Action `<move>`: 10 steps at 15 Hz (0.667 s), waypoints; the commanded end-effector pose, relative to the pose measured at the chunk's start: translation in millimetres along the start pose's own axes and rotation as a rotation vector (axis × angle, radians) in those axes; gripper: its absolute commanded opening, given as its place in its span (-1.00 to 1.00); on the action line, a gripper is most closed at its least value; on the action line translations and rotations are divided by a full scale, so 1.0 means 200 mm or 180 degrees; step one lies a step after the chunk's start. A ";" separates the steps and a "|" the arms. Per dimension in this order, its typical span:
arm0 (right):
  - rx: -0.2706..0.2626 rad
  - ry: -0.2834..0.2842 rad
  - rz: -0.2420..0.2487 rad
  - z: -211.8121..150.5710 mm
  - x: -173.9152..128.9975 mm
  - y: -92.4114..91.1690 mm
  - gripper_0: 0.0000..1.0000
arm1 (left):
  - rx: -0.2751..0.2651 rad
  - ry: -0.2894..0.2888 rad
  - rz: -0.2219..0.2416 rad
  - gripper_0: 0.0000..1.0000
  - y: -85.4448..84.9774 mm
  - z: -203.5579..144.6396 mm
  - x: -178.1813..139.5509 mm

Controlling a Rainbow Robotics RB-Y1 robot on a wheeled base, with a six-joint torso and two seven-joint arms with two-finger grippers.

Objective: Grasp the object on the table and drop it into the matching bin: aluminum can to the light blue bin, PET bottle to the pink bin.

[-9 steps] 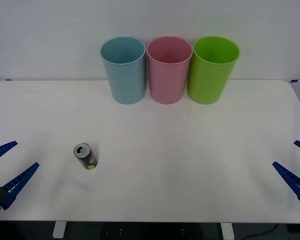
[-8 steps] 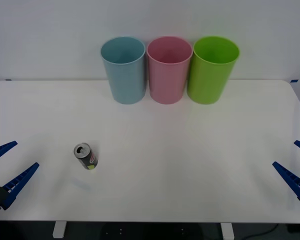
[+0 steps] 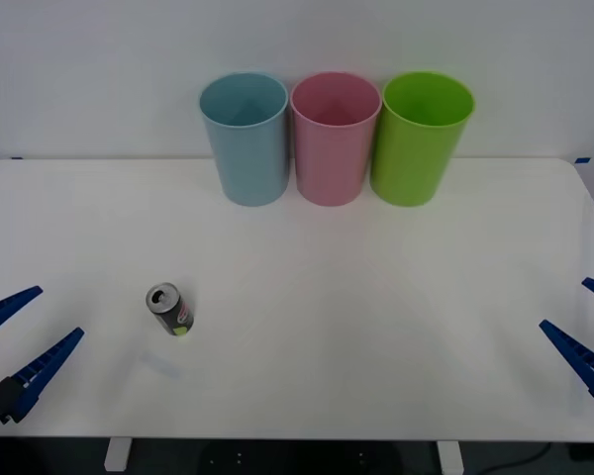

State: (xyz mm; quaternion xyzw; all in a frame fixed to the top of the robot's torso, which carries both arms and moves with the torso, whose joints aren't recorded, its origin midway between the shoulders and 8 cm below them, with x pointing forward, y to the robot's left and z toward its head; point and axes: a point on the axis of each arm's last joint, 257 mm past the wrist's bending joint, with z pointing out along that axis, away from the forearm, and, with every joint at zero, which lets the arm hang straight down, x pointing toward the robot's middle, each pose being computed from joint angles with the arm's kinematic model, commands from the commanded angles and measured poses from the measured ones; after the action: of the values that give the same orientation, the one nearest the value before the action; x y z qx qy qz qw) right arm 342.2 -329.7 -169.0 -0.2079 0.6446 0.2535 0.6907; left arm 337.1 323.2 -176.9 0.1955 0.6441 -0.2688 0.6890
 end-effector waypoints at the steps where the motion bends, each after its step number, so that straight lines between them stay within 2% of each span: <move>1: 0.0000 0.0000 0.0000 0.00 0.00 0.00 1.00 | -0.0048 0.0065 0.0007 1.00 0.00 -0.04 0.04; 4: 0.0000 0.0000 0.0000 0.00 0.00 0.00 1.00 | -0.0087 0.0253 0.0097 1.00 0.00 -0.06 0.13; 10: 0.0000 0.0000 0.0000 0.00 0.00 0.00 1.00 | -0.0146 0.0516 0.0293 1.00 0.02 -0.08 0.25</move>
State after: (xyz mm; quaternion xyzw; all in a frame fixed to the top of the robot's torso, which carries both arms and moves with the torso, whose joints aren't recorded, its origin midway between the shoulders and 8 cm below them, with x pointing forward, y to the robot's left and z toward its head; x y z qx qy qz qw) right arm 342.2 -329.7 -169.0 -0.2079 0.6446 0.2535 0.6907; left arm 328.4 330.8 -224.9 0.2247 0.6906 -0.2113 0.6542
